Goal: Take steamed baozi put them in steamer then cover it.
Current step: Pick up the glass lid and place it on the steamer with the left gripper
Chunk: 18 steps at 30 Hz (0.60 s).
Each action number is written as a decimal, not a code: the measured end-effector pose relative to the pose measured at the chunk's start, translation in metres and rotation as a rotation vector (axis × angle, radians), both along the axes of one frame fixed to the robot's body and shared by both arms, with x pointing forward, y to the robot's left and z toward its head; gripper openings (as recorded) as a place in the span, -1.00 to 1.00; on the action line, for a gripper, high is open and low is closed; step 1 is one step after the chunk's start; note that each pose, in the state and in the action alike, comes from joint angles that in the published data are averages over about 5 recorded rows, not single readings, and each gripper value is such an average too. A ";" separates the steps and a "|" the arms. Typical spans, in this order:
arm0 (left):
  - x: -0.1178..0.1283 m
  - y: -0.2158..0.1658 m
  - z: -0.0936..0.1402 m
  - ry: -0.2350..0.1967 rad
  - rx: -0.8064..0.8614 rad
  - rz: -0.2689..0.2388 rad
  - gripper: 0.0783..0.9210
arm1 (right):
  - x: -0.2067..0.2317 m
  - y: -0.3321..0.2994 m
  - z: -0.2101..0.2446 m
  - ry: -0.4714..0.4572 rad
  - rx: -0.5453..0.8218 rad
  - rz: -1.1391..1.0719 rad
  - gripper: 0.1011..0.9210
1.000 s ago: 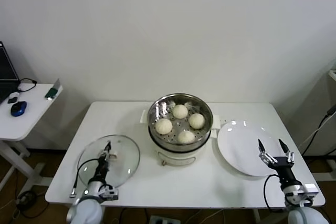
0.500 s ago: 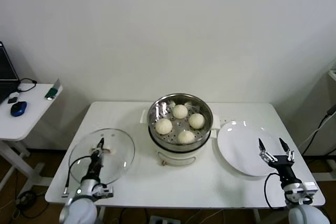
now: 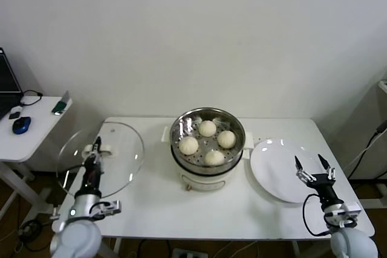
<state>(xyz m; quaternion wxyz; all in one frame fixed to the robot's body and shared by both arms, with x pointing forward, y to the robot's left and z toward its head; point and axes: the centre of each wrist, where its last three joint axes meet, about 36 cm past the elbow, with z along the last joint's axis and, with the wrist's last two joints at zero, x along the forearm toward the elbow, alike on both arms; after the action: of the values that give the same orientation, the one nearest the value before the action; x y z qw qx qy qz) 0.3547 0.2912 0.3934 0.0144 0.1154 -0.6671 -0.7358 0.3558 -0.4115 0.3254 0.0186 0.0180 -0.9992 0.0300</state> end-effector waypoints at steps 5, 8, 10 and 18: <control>0.006 -0.011 0.034 -0.042 -0.018 -0.016 -0.83 | 0.009 0.002 -0.001 0.004 -0.010 0.015 0.76; 0.011 -0.026 0.049 -0.045 -0.037 -0.032 -0.83 | 0.015 0.003 -0.002 0.006 -0.017 0.022 0.76; 0.016 -0.038 0.057 -0.041 -0.051 -0.047 -0.83 | 0.019 0.004 -0.002 0.007 -0.022 0.026 0.76; 0.035 -0.095 0.074 -0.013 -0.076 -0.115 -0.83 | 0.032 0.005 -0.001 0.012 -0.039 0.039 0.76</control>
<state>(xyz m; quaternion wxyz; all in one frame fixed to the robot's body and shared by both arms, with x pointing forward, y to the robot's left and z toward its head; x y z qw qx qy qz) 0.3898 0.1965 0.4677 -0.0277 0.0808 -0.7003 -0.7087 0.3874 -0.4066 0.3248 0.0243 0.0373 -0.9978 0.0499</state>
